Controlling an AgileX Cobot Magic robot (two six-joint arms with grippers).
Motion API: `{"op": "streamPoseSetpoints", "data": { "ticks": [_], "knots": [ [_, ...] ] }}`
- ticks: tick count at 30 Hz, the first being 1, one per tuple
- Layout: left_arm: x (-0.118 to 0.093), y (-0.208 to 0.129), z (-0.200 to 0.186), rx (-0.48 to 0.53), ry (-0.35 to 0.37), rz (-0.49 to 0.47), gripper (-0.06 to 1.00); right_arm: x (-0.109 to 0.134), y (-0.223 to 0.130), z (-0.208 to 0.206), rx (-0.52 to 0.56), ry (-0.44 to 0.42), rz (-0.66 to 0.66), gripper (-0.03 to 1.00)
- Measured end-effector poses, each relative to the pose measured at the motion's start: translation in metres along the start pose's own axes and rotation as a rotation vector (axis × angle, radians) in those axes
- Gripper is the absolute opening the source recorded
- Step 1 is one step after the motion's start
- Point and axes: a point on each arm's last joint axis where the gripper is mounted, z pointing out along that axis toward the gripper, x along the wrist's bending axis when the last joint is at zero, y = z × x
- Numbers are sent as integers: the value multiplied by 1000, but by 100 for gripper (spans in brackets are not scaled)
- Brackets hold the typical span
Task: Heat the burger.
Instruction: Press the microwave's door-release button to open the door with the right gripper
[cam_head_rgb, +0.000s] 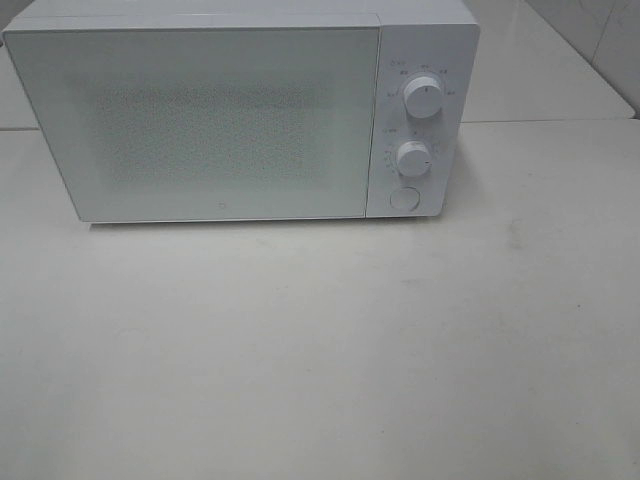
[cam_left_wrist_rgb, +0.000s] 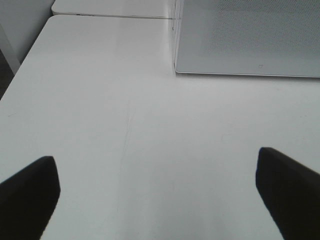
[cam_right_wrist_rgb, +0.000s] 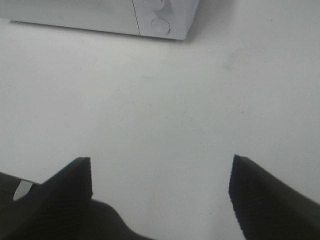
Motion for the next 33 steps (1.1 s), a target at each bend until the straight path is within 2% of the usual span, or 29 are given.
{"op": "streamPoseSetpoints", "data": {
  "ticks": [4, 7, 14, 27, 33],
  "knots": [
    [0, 0, 0, 0, 0, 0, 99, -1, 6, 9, 47, -3, 9, 75],
    [0, 0, 0, 0, 0, 0, 99, -3, 15, 18, 32, -9, 16, 75],
    [0, 0, 0, 0, 0, 0, 99, -8, 45, 39, -102, -40, 23, 75],
    [0, 0, 0, 0, 0, 0, 99, -18, 76, 85, -178, -80, 36, 75],
    [0, 0, 0, 0, 0, 0, 99, -24, 91, 112, -250, -105, 40, 75]
  ]
}}
